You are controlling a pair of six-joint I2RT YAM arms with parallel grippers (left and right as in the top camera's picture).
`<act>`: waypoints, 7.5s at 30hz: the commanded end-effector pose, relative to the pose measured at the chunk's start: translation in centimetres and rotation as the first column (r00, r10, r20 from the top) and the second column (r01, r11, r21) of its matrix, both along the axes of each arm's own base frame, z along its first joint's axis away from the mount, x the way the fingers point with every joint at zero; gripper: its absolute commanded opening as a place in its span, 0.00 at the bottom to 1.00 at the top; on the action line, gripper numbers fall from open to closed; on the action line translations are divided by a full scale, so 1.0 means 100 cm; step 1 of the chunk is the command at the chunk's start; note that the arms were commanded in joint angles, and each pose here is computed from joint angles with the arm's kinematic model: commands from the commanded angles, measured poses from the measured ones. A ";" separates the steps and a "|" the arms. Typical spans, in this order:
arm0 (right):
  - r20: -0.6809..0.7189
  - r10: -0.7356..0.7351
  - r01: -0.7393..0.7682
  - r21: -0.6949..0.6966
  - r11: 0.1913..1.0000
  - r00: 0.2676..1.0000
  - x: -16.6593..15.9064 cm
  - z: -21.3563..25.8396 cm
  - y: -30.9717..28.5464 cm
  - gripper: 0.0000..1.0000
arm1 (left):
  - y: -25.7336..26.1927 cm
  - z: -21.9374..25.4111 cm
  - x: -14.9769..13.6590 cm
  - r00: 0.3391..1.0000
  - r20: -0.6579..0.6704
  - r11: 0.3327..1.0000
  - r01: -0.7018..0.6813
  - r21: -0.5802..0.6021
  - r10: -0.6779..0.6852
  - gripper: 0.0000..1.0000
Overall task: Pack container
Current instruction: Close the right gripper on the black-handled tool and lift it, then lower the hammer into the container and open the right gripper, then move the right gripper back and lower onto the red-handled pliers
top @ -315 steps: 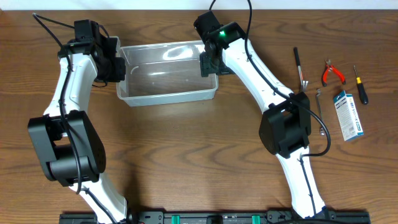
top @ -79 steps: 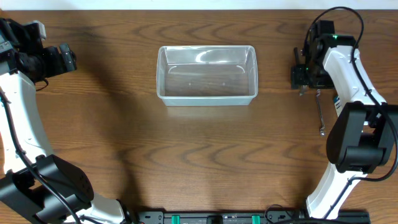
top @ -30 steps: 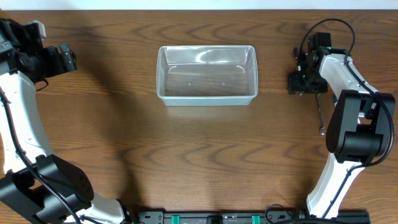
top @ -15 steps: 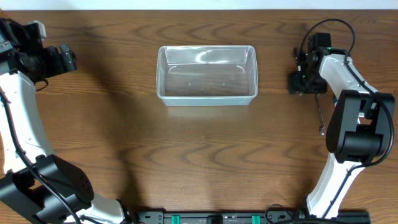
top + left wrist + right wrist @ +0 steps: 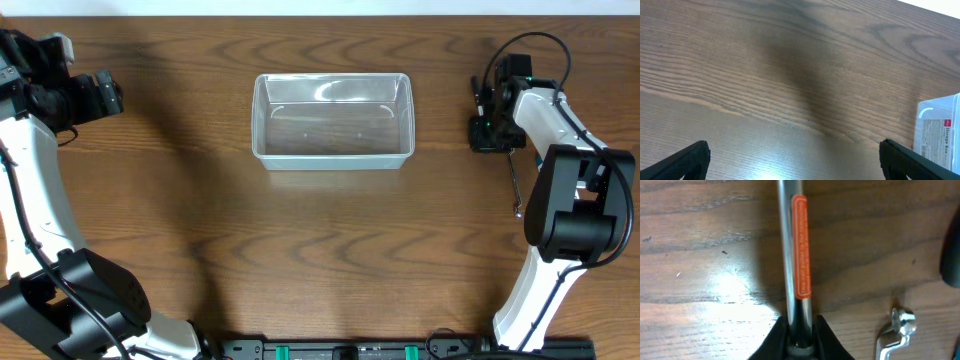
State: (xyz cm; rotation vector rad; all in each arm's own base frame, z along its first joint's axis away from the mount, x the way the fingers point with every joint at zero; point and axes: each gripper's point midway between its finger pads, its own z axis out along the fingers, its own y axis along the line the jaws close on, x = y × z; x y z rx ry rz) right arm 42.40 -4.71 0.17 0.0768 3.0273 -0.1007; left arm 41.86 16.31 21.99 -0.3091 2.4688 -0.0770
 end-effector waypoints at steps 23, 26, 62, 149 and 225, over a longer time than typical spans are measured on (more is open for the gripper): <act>0.235 0.028 -0.025 -0.016 1.000 0.972 0.075 0.097 0.008 0.01 | -0.001 0.005 0.002 1.000 0.015 1.000 0.003 -0.008 -0.003 0.98; 0.323 0.066 -0.061 -0.025 0.998 0.944 0.096 0.139 0.021 0.01 | -0.001 0.005 0.002 1.000 0.015 1.000 0.003 -0.008 -0.003 0.98; 0.133 0.925 -0.933 0.105 0.343 0.355 -0.041 0.160 0.276 0.01 | -0.001 0.006 0.002 1.000 0.015 1.000 0.003 -0.008 -0.003 0.98; 0.078 -0.130 0.134 -0.045 0.990 0.988 0.029 0.111 -0.046 0.69 | -0.001 0.005 0.002 1.000 0.015 1.000 0.003 -0.008 -0.003 0.98; 0.070 -0.219 0.223 -0.058 0.973 0.973 0.046 -0.001 -0.093 0.04 | -0.001 0.006 0.002 1.000 0.015 1.000 0.003 -0.007 -0.003 0.98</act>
